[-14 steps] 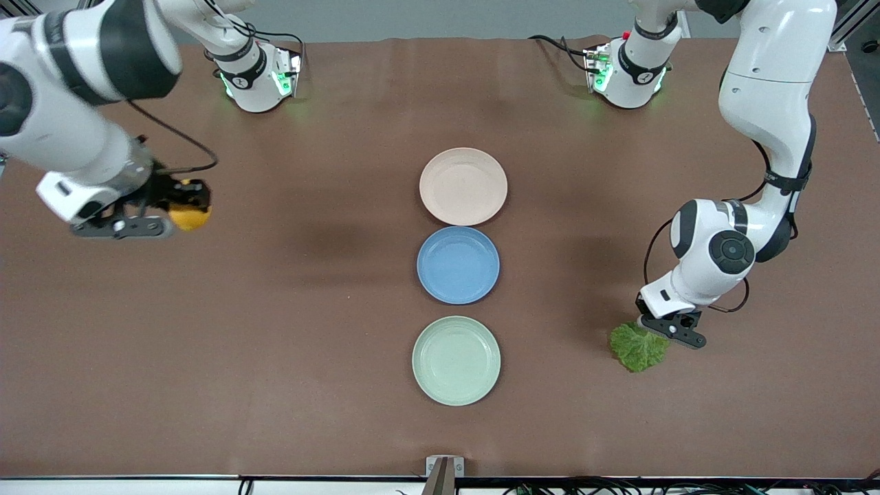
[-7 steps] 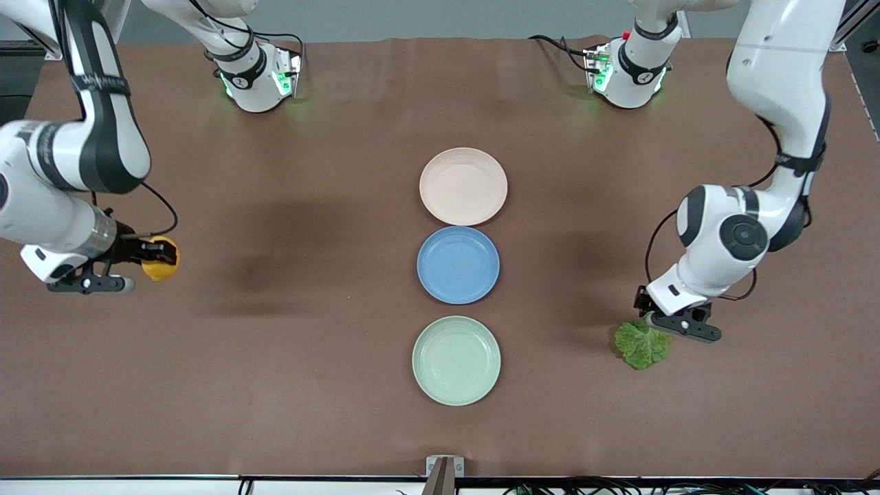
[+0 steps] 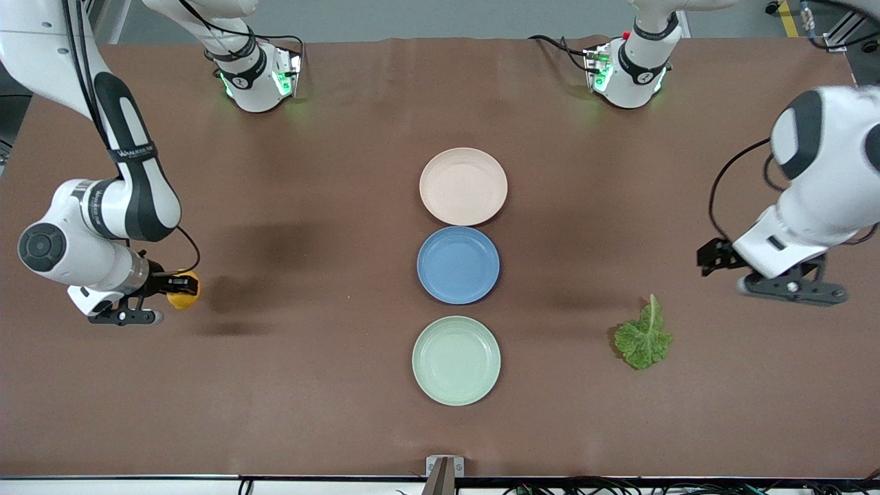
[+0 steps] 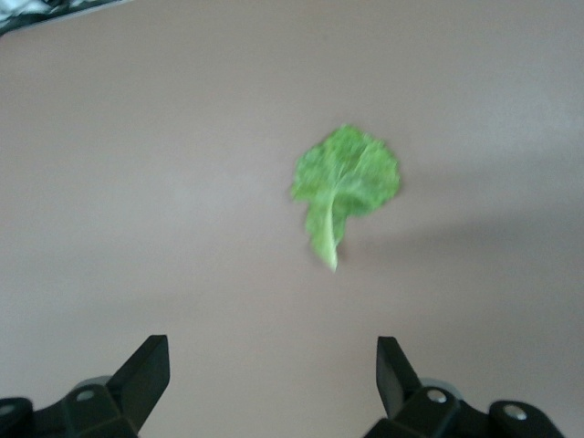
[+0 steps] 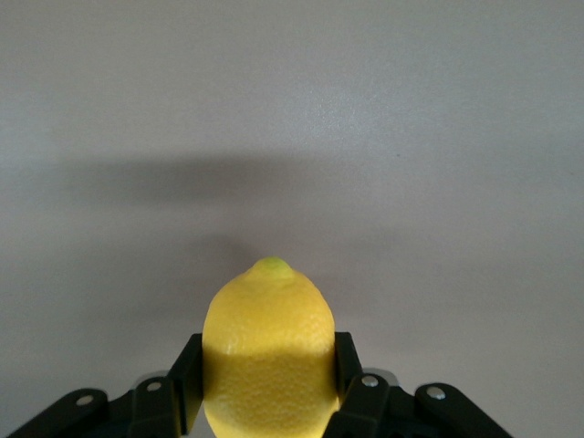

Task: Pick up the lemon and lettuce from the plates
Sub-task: 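Lower the lemon onto the table while the left gripper releases the lettuce, then open the right gripper and raise it away from the lemon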

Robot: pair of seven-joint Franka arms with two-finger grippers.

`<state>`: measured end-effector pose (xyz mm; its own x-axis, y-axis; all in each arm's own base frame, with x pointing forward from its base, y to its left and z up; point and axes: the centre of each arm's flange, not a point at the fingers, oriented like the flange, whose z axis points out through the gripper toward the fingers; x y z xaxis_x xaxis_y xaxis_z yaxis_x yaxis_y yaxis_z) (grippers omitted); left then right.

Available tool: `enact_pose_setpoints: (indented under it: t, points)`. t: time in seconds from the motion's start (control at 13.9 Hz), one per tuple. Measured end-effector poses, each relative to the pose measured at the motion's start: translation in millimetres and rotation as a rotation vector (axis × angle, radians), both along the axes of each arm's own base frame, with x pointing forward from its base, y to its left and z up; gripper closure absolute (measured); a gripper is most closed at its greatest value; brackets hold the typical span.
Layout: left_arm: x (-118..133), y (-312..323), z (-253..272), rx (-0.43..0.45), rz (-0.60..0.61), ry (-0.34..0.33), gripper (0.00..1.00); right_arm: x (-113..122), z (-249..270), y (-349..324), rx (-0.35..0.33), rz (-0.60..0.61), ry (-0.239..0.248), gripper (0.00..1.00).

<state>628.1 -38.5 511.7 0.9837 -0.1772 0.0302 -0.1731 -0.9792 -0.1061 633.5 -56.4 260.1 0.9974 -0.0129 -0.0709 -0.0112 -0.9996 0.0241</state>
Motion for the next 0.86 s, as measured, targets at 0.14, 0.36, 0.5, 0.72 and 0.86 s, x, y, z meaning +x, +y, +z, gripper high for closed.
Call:
enact_pose_setpoints:
  t: [0.14, 0.36, 0.5, 0.72, 0.86]
  points:
    - [-8.5, 11.1, 42.9, -0.014, 0.031, 0.038, 0.0, 7.3, -20.6, -6.7, 0.001, -0.009, 0.008, 0.41]
    - [-29.7, 11.8, 93.4, -0.025, 0.041, 0.032, 0.0, 13.3, -49.7, -12.4, 0.005, -0.018, 0.002, 0.41]
    - [-49.4, 5.9, 114.4, -0.054, 0.044, 0.049, 0.0, 15.2, -53.8, -12.1, 0.015, -0.028, 0.002, 0.41]
    - [-74.6, 0.2, 127.5, -0.068, 0.047, 0.064, 0.0, 16.0, -54.8, -8.0, 0.027, -0.032, 0.001, 0.34]
    - [-91.6, -0.9, 131.9, -0.066, 0.046, 0.066, 0.0, 17.7, -47.2, -5.0, 0.032, -0.031, 0.012, 0.15]
